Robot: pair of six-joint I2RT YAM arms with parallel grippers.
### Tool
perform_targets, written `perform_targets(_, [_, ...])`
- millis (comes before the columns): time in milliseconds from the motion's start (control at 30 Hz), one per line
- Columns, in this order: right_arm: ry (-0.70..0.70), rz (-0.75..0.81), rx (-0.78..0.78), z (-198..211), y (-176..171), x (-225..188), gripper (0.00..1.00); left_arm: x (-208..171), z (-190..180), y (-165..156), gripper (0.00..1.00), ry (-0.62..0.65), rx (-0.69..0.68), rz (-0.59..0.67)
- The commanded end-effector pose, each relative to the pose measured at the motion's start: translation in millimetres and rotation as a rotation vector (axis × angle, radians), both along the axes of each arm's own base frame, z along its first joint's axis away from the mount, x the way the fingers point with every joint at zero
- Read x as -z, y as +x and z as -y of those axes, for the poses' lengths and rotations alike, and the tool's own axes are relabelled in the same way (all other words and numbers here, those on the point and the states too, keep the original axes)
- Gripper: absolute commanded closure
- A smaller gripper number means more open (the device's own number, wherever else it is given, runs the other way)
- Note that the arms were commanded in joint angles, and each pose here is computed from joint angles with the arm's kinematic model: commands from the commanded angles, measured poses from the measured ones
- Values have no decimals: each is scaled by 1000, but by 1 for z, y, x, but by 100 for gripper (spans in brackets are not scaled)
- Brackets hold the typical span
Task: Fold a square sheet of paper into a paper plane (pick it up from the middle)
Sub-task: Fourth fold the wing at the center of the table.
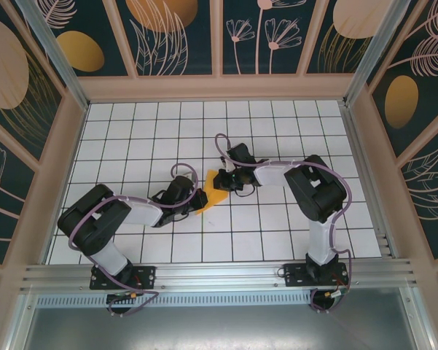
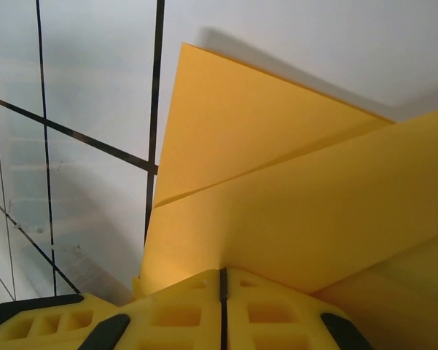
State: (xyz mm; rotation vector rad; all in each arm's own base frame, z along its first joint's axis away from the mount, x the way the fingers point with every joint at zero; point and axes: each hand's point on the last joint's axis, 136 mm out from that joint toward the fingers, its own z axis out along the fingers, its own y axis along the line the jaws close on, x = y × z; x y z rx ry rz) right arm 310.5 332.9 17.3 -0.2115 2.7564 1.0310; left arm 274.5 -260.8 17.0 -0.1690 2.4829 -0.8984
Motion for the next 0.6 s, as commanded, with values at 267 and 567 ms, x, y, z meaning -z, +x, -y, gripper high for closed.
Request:
perform_targets(267, [-149,-96,58,25,-13,48,90,-20,24,8,82,7,115,-3])
perform_targets(567, [-172,-119,60,28,-16,57,90,3,22,1,87,65,155,-56])
